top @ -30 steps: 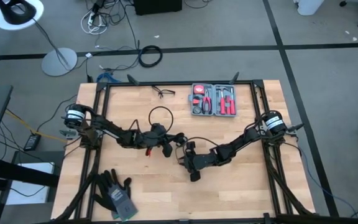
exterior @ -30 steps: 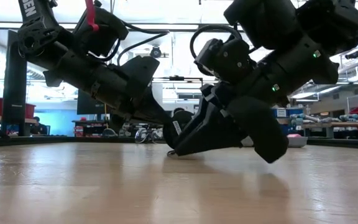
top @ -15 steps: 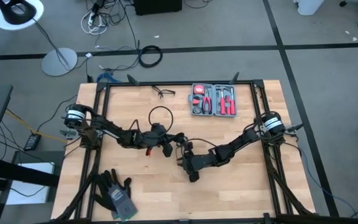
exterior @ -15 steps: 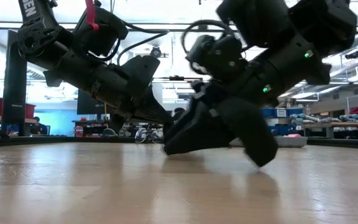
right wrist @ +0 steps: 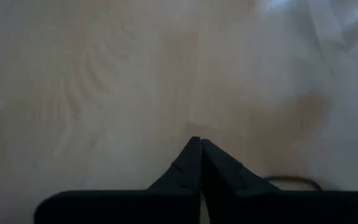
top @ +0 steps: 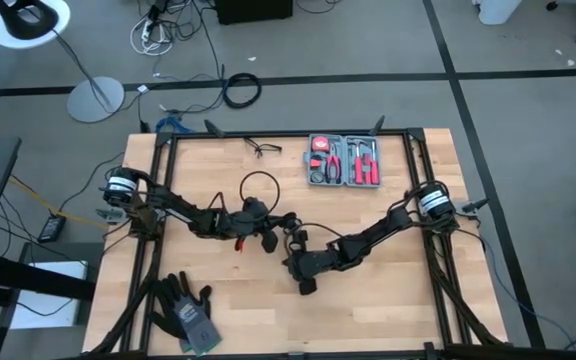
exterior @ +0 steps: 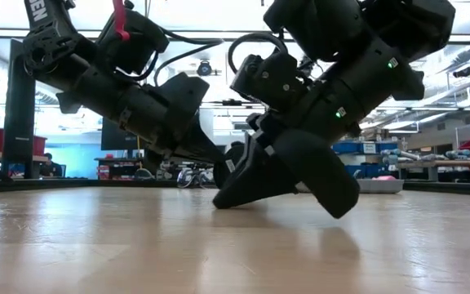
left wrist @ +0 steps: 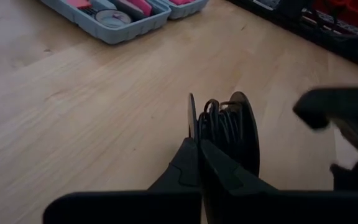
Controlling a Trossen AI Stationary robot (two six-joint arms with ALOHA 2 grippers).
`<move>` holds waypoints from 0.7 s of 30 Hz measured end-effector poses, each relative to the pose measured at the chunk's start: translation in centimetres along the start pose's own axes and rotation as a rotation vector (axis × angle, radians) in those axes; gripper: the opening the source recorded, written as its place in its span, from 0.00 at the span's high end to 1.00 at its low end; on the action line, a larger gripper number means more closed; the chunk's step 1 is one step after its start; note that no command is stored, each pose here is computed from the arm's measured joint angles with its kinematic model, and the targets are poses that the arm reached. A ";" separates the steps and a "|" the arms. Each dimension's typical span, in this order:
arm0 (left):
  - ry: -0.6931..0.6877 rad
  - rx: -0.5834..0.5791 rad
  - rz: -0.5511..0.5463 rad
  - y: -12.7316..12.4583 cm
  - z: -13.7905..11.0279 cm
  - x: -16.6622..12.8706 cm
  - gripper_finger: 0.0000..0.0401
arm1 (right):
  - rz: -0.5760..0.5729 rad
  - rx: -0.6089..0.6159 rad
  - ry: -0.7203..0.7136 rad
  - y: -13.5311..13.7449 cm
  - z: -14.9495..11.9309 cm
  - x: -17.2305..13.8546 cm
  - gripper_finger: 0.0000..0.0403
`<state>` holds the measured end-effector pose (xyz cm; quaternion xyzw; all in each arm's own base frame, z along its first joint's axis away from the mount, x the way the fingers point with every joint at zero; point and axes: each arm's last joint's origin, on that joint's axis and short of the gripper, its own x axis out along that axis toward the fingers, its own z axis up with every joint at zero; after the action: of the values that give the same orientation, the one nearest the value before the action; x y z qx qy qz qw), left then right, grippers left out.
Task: Coil cords
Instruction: Coil the black wire onto the spool
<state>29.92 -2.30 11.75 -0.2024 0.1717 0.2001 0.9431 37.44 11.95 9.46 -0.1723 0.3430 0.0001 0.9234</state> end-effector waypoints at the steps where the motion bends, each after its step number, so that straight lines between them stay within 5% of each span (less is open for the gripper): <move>1: 0.000 0.012 -0.001 0.0 0.0 0.0 1.00 | -0.009 0.001 0.001 -0.2 0.2 -0.3 0.98; 8: -0.006 0.063 0.030 -0.4 -0.4 -0.3 1.00 | -0.163 -0.004 -0.010 -1.2 2.1 -3.2 1.00; 14: -0.012 0.065 0.041 -0.5 -0.5 -0.3 1.00 | -0.181 0.005 -0.040 -1.7 2.9 -4.1 1.00; 21: -0.010 0.067 0.041 -0.4 -0.5 -0.4 1.00 | -0.157 -0.023 0.093 -1.2 1.6 -4.5 0.98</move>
<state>29.70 -3.00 11.61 -0.1664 0.1778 0.2144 0.9459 35.13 11.85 13.79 -0.2093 0.3708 -0.0765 0.9016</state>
